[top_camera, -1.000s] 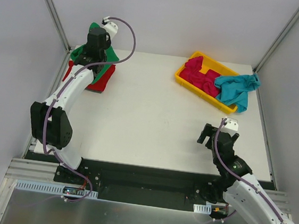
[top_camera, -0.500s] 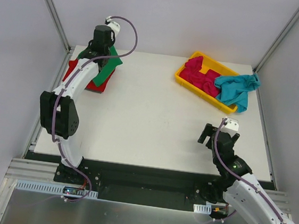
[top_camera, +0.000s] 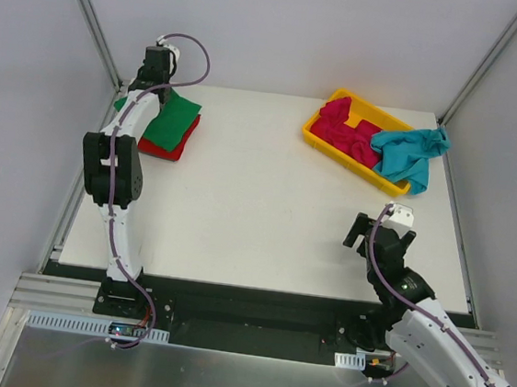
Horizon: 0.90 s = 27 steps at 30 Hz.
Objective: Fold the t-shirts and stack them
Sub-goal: Put the neatly folded tshirt into the corner of the board with the left arm
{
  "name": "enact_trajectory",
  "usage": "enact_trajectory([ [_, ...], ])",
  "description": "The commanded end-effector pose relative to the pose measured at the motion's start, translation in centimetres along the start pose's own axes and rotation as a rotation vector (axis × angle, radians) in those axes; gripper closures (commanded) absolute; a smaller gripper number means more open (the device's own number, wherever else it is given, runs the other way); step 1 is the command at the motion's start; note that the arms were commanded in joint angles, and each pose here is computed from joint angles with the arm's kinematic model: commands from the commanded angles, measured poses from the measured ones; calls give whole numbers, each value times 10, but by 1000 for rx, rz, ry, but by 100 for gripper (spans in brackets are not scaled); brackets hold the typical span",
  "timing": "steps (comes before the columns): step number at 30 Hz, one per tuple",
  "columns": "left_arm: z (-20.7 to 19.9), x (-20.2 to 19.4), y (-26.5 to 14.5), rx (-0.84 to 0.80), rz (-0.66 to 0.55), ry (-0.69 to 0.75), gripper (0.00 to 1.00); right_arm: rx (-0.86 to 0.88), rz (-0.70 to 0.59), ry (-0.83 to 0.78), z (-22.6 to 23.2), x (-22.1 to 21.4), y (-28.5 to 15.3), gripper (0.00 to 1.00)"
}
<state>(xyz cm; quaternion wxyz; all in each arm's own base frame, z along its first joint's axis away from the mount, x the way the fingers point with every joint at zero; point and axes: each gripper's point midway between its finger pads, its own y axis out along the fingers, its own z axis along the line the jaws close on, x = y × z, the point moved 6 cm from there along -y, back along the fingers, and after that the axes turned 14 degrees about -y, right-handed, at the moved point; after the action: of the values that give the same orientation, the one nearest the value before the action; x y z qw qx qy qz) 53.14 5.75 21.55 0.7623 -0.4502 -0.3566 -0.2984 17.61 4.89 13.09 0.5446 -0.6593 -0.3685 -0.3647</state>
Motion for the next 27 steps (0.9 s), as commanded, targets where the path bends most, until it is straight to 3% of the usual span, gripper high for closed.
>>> enact_trajectory([
  [1, 2, 17, 7, 22, -42, -29, 100, -41, -44, 22, -2, 7, 4, 4],
  [6, 25, 2, 27, 69, -4, -63, 99, -49, -41, 13, -2, 7, 6, 4],
  [7, 26, 2, 26, 75, -1, -62, 87, -51, -40, 8, -2, 8, 6, 4],
  [10, 27, 7, 19, 62, -17, -78, 8, -52, -38, 1, -2, 8, 7, 4],
  [11, 30, 12, 15, 66, -28, -95, 1, -52, -36, 1, -2, 8, 7, 4],
  [18, 38, 44, -50, 1, -102, -253, 1, 5, -59, 1, 1, 17, 1, 4],
  [24, 21, 59, -158, -276, -179, -454, 1, 71, -62, 41, 6, 17, -6, 4],
  [27, 11, 48, -220, -436, -186, -538, 1, 84, -65, 82, 8, 15, -7, 4],
])
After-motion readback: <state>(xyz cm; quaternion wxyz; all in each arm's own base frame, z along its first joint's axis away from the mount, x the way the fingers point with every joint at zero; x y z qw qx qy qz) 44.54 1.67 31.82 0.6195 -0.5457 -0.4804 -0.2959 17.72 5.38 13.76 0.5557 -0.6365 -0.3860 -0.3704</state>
